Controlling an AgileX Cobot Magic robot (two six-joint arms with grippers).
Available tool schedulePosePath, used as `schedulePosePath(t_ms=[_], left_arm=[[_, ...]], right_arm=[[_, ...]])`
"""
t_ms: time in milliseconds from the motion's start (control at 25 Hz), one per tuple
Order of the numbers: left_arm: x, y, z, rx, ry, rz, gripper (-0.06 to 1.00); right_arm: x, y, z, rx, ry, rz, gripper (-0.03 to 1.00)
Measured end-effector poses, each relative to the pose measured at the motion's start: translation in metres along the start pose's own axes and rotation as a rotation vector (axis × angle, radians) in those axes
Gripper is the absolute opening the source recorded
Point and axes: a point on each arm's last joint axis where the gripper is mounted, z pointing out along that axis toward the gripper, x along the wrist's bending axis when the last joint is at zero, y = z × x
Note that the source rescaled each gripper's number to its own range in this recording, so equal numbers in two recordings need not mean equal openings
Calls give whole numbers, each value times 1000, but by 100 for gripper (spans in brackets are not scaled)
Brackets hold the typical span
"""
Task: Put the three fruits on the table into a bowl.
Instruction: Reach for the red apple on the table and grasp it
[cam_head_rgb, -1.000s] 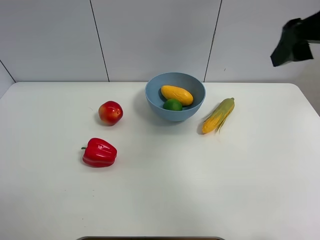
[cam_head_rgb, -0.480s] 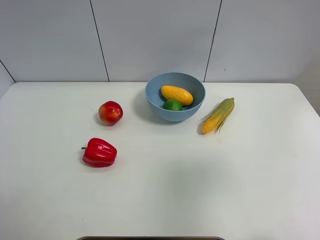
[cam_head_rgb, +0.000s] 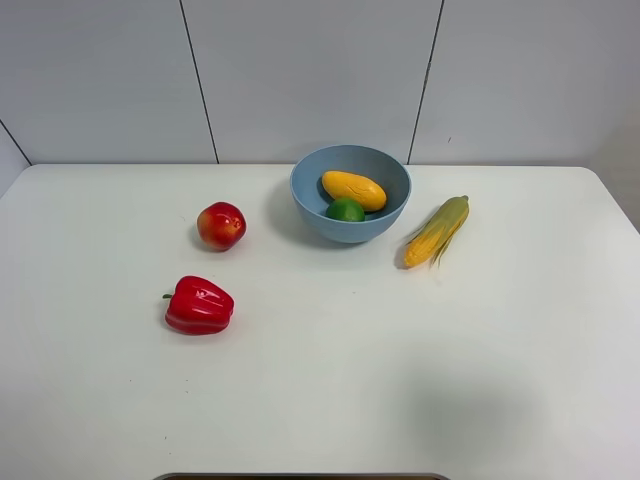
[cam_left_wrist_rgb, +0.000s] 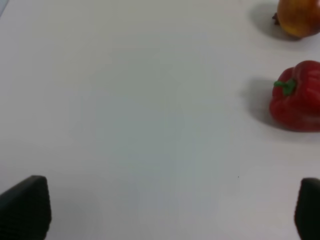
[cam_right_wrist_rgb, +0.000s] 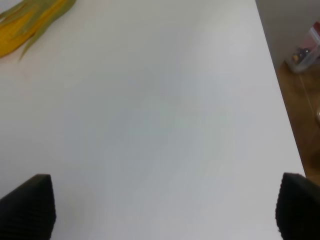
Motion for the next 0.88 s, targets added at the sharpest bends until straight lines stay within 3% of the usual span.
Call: schedulePosePath(t_ms=[560, 880], left_arm=[[0, 0, 0, 0, 0, 0, 100], [0, 0, 0, 0, 0, 0, 100]], right_arm=[[-1, -37, -13, -223, 23, 57, 69], [-1, -38, -13, -229, 28, 60, 69]])
